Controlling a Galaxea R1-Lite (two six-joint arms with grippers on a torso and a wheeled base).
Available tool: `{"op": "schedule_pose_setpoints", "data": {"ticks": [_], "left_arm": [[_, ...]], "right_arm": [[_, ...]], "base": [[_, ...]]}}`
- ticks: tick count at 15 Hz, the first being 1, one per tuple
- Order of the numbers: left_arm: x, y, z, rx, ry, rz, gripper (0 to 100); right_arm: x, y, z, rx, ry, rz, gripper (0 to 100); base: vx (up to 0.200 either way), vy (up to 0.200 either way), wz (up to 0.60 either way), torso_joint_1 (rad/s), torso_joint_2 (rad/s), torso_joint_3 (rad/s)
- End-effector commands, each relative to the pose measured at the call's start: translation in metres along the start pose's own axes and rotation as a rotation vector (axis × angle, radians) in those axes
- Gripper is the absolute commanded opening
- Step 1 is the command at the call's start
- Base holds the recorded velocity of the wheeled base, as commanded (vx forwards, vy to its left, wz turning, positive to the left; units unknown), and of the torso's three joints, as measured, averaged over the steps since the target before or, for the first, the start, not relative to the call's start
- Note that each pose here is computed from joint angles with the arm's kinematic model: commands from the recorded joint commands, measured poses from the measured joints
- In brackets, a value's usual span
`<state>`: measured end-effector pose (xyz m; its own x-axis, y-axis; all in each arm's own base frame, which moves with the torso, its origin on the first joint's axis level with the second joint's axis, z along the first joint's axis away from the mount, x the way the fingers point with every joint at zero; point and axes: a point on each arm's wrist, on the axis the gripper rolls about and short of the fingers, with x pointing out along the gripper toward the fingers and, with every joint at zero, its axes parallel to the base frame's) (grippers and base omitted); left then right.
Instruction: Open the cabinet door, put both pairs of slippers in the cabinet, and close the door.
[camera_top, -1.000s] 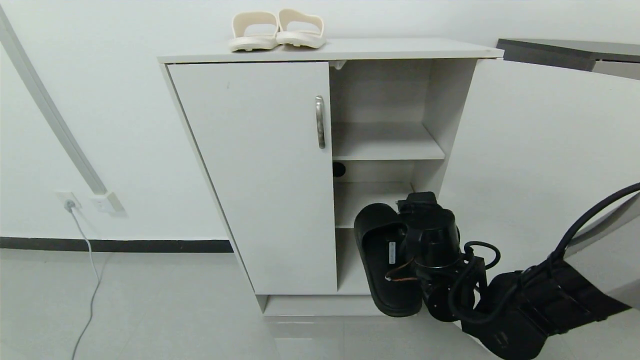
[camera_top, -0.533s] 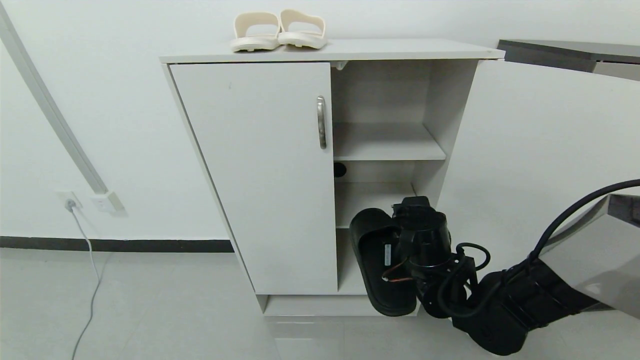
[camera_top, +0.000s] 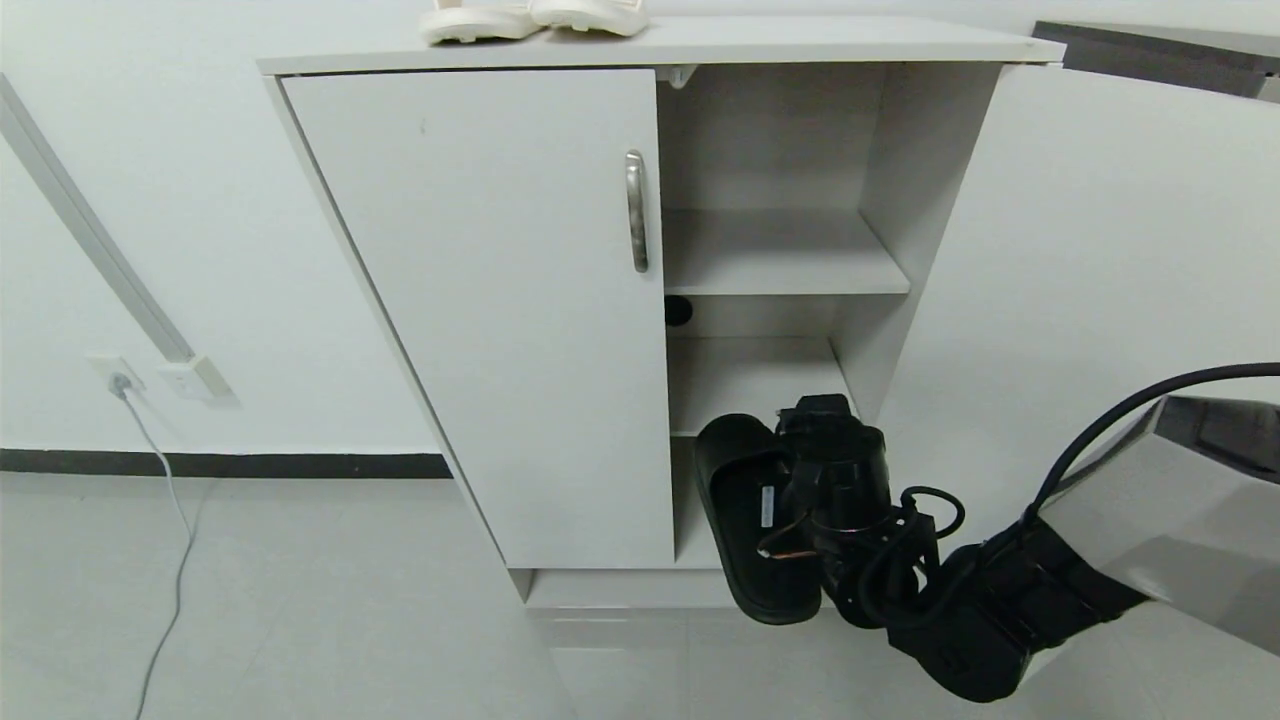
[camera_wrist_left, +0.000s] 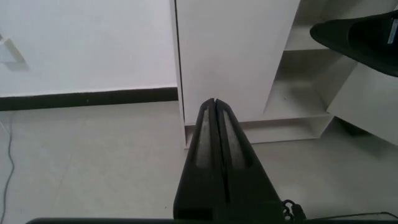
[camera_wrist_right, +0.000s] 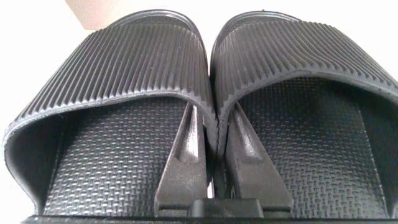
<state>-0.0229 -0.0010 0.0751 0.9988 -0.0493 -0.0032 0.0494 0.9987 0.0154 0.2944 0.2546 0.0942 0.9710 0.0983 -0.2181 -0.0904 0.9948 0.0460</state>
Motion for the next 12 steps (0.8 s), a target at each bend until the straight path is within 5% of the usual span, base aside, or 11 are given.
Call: {"op": "schedule_pose_setpoints", "data": {"ticks": [1, 4, 7, 12], "left_arm": [[0.000, 0.000, 0.000, 0.000, 0.001, 0.000, 0], [0.000, 0.000, 0.000, 0.000, 0.001, 0.000, 0], [0.000, 0.000, 0.000, 0.000, 0.001, 0.000, 0], [0.000, 0.000, 0.000, -0.002, 0.001, 0.000, 0]], "right_arm": [[0.014, 0.004, -0.011, -0.021, -0.002, 0.008, 0], [0.034, 0.004, -0.022, -0.032, -0.049, -0.007, 0], [0.045, -0.004, -0.016, -0.039, -0.202, -0.031, 0], [0.050, -0.010, -0.016, -0.043, -0.209, -0.050, 0]], "base": [[0.000, 0.000, 0.00, 0.002, 0.01, -0.198], [0.000, 0.000, 0.00, 0.005, 0.00, -0.193], [0.000, 0.000, 0.00, 0.005, 0.00, -0.180], [0.000, 0.000, 0.00, 0.000, 0.00, -0.016]]}}
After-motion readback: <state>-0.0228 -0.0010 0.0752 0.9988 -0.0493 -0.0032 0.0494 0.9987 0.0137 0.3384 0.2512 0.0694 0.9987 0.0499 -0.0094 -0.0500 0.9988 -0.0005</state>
